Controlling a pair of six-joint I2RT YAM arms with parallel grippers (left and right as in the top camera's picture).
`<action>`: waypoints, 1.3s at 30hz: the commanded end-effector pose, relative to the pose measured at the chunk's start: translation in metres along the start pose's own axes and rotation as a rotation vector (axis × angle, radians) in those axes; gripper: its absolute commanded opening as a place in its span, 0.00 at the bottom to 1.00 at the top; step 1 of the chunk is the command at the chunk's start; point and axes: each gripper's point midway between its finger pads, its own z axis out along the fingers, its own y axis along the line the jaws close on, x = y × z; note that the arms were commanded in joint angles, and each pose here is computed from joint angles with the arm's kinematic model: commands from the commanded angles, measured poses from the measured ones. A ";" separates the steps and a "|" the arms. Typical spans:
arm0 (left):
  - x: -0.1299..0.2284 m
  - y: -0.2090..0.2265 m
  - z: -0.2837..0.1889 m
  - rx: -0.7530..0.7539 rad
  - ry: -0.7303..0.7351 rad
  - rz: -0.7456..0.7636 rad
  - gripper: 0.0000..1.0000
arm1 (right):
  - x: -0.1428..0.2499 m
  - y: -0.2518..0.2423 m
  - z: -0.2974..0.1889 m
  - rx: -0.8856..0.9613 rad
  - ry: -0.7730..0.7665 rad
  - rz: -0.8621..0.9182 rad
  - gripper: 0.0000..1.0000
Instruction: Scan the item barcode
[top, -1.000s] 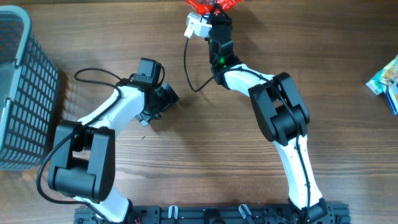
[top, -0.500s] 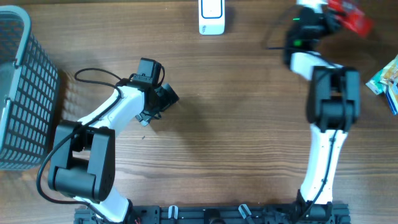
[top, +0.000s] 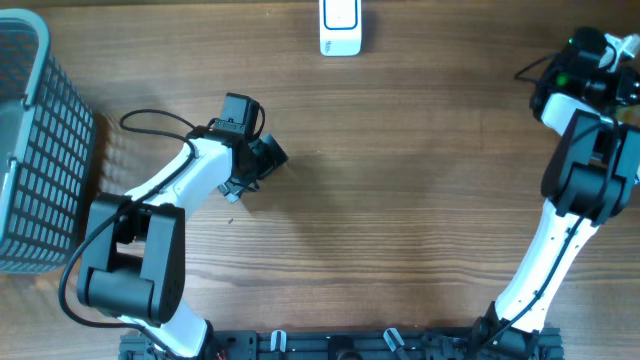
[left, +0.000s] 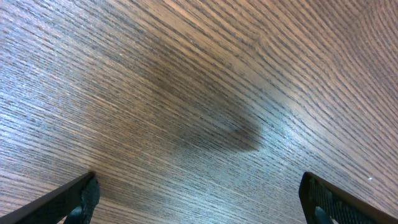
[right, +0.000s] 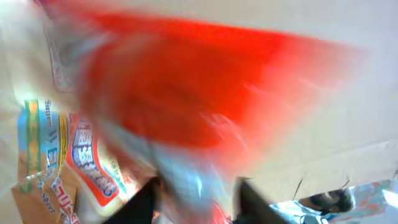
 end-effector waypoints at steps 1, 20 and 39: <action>-0.003 0.006 0.001 -0.018 -0.013 0.006 1.00 | 0.012 0.020 0.006 -0.032 -0.023 -0.027 0.78; -0.003 0.006 0.001 -0.018 -0.013 0.006 1.00 | -0.031 -0.041 -0.078 -0.105 -0.173 0.112 0.90; -0.003 0.006 0.001 -0.018 -0.013 0.006 1.00 | 0.127 -0.163 -0.351 -1.881 -0.015 0.048 1.00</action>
